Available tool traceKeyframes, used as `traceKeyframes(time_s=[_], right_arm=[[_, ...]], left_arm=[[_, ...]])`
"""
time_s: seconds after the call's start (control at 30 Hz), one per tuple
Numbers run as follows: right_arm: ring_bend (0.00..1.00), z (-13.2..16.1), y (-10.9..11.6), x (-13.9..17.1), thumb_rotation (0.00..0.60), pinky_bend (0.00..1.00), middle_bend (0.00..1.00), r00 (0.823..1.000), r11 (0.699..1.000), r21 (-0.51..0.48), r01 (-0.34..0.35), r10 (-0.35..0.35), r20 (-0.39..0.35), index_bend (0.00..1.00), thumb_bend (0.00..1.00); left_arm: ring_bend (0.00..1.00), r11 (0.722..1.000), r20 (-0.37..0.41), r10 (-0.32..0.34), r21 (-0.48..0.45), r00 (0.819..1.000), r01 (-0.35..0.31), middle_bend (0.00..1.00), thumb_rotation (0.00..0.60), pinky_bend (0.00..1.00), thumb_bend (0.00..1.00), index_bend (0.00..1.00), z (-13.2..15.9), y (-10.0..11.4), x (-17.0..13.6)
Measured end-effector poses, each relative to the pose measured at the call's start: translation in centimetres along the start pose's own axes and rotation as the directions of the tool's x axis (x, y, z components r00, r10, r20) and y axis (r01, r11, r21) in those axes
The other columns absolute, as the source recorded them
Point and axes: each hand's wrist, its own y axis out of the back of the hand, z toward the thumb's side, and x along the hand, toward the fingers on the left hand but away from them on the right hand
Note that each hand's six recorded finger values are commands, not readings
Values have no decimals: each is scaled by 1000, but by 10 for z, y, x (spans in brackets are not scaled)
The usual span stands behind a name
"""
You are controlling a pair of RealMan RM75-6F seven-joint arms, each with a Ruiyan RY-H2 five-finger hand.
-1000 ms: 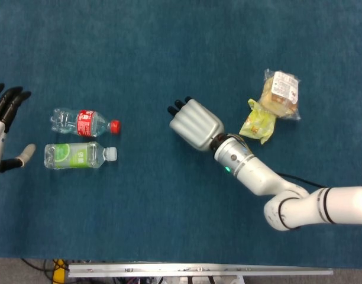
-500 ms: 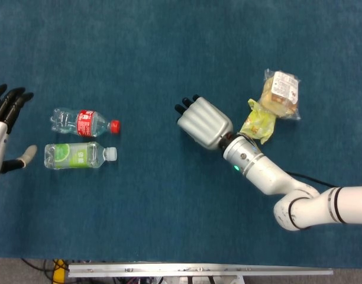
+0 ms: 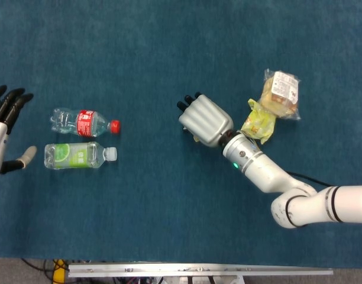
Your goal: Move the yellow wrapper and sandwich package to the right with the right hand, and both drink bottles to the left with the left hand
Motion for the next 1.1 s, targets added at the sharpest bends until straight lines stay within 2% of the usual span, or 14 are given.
traceKeyframes(time_s=[0.1, 0.37, 0.8, 0.93, 1.1], right_arm=[[290, 3, 0, 0, 600, 433, 348, 1000, 1000, 5, -2, 2, -8, 631, 65], [295, 4, -1, 1, 600, 433, 352, 1000, 1000, 10, -5, 6, -14, 645, 176], [304, 5, 10, 5, 600, 433, 370, 1000, 999, -49, 11, -12, -21, 680, 190], [305, 10, 19, 12, 600, 433, 370, 999, 996, -90, 20, -24, -47, 680, 189], [305, 23, 31, 30, 600, 433, 370, 993, 989, -145, 17, -34, -116, 681, 189]], left_arm=[[36, 1000, -1, -2, -1, 1000, 2, 113, 600, 184, 229, 124, 0, 0, 0], [35, 1000, 1, -1, -3, 1000, 1, 110, 600, 184, 229, 124, -1, -1, -1], [35, 1000, -4, -2, -5, 1000, 2, 108, 600, 184, 229, 124, -2, 0, -2], [35, 1000, -3, -3, -2, 1000, 3, 108, 600, 184, 229, 124, -2, 0, -1], [35, 1000, -5, -7, 0, 1000, 7, 108, 600, 184, 229, 124, -2, -1, -1]])
